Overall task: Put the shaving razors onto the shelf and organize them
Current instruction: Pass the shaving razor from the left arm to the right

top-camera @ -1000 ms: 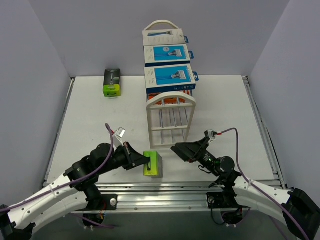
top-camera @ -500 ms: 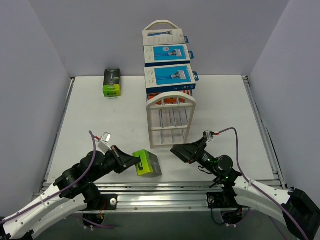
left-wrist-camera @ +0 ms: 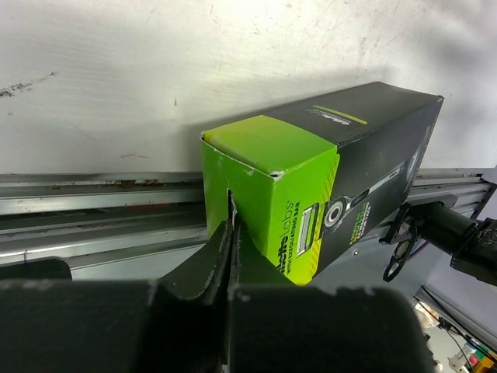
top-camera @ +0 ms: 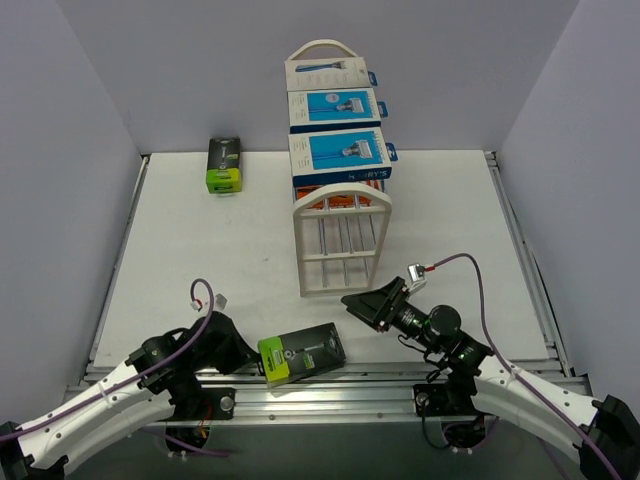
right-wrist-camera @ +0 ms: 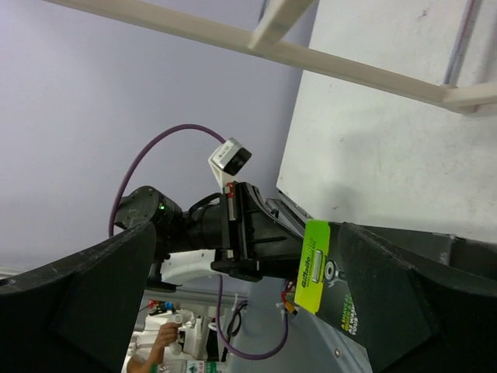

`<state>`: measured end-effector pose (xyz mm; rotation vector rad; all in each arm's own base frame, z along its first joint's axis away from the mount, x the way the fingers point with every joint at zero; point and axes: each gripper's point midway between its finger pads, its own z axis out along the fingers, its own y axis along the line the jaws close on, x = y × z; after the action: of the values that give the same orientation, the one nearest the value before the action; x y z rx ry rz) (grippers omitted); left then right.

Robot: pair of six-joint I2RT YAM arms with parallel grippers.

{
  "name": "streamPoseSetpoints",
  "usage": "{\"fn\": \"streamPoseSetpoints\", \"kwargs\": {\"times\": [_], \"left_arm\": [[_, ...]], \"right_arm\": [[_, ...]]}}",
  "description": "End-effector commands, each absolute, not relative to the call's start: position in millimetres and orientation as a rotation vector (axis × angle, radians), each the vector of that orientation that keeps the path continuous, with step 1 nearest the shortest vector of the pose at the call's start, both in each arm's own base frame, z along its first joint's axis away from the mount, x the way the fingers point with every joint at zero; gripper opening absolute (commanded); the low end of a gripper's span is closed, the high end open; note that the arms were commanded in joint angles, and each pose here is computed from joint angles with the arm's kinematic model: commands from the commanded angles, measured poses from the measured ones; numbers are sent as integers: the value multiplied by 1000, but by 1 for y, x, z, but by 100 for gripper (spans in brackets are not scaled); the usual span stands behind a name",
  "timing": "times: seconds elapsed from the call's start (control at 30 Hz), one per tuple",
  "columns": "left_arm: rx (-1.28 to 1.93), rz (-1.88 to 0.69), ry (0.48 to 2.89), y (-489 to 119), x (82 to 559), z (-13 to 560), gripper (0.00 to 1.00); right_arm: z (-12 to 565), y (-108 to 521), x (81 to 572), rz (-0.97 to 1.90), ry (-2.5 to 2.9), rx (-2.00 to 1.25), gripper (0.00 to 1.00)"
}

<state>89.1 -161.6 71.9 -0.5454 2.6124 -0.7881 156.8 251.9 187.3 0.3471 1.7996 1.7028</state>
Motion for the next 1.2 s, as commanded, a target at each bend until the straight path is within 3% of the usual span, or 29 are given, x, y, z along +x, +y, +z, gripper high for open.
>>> {"fn": "streamPoseSetpoints", "kwargs": {"times": [0.0,0.4,1.17], "left_arm": [[-548,-861,2599,-169,88,90,2],[-538,-941,2582,-182,91,95,2],[-538,-903,2580,-187,100,78,2]], "right_arm": [[185,249,159,1622,1854,358,100],[115,252,131,1430,2237,337,100],[76,253,73,1369,2492,424,100]]}}
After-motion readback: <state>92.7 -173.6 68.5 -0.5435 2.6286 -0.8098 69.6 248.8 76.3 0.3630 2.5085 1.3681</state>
